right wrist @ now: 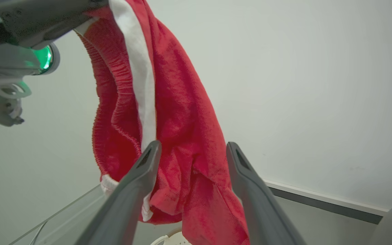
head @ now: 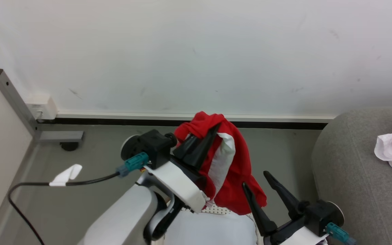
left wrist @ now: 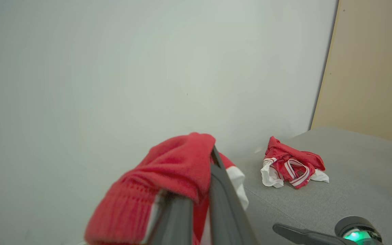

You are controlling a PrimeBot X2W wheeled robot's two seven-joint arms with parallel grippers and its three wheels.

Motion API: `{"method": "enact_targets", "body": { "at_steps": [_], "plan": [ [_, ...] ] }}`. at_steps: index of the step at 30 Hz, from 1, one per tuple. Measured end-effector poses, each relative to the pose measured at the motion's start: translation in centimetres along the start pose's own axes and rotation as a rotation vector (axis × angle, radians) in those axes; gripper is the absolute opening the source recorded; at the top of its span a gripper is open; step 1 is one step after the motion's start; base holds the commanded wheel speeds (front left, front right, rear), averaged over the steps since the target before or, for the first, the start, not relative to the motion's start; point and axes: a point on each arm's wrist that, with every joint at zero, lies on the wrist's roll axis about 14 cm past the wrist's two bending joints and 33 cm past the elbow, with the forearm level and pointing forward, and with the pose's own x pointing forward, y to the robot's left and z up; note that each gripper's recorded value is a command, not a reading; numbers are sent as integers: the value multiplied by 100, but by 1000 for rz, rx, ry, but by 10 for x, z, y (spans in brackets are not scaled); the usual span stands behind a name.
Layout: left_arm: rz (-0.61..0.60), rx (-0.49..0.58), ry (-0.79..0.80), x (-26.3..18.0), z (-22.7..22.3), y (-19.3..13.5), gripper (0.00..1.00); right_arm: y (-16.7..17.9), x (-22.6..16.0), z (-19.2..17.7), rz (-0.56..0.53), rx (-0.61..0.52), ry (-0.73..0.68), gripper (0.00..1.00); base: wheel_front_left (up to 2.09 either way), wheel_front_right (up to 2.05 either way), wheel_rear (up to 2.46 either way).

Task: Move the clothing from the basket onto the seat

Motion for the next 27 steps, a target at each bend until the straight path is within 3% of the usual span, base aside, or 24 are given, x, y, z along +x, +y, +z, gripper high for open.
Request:
{"method": "enact_targets", "body": {
  "at_steps": [11, 27],
  "plan": [
    [-30, -26, 9, -9, -2, -23, 0, 43, 12, -52, 146, 9, 174, 100, 0, 0, 0],
    [-71, -68, 9, -22, 8, -47, 0, 50, 27, -90, 189, -20, 318, 100, 0, 0, 0]
  ]
}}
